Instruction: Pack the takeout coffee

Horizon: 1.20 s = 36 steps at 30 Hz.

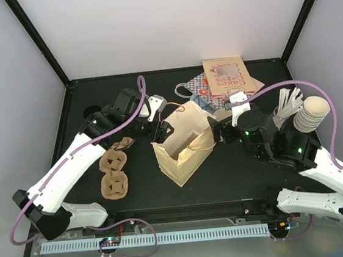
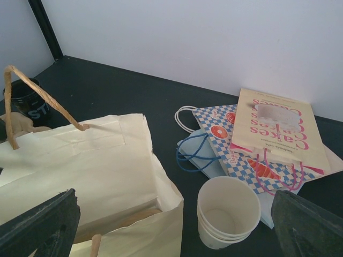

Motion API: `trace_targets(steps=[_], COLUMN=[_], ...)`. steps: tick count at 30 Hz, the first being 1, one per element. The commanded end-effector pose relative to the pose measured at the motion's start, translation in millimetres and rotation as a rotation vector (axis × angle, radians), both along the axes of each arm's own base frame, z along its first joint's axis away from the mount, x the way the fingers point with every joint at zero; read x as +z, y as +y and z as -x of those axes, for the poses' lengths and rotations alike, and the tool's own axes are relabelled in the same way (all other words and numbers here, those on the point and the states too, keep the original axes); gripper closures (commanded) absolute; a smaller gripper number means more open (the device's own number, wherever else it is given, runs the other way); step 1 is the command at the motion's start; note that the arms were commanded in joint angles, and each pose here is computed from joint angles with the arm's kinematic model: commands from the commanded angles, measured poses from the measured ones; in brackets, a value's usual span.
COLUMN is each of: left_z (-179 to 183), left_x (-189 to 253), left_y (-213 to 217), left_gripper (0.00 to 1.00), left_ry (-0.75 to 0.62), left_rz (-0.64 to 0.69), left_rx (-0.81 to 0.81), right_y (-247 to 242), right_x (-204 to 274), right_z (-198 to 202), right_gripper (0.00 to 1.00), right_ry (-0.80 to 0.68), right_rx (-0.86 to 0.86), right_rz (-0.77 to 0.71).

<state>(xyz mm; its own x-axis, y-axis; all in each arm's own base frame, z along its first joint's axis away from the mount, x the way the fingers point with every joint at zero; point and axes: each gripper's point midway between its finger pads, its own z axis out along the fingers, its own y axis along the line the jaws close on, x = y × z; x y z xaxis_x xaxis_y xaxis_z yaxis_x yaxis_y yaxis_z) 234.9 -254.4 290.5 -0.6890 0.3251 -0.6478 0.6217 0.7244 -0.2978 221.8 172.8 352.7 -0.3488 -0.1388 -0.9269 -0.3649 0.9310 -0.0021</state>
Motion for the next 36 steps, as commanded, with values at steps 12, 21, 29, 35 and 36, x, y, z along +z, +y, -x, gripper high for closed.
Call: trace_targets(steps=[12,21,29,35,36], left_z=[-21.9,-32.8,-41.4,-46.6,-46.4], left_x=[-7.4,-20.6,4.4,21.4,20.3], left_y=[4.6,6.3,12.3,24.6,26.9], left_gripper=[0.43,0.80,0.98,0.98,0.98], left_ry=[-0.010,0.002,-0.132,-0.319,-0.332], left_rz=[-0.128,-0.193,-0.200,-0.277,-0.296], left_rx=[0.052,0.081,0.069,0.001,-0.007], right_y=[-4.4,14.5,12.8,13.0,13.8], right_x=[9.2,-2.7,-9.2,-15.1,-18.7], right_z=[1.0,6.2,-2.7,-4.2,-4.5], right_gripper=[0.00,0.01,0.01,0.01,0.01], right_ry=[-0.011,0.059,0.126,0.146,0.156], right_rx=[-0.009,0.081,0.006,-0.008,-0.009], right_rz=[-0.029,0.010,0.084,0.070,0.077])
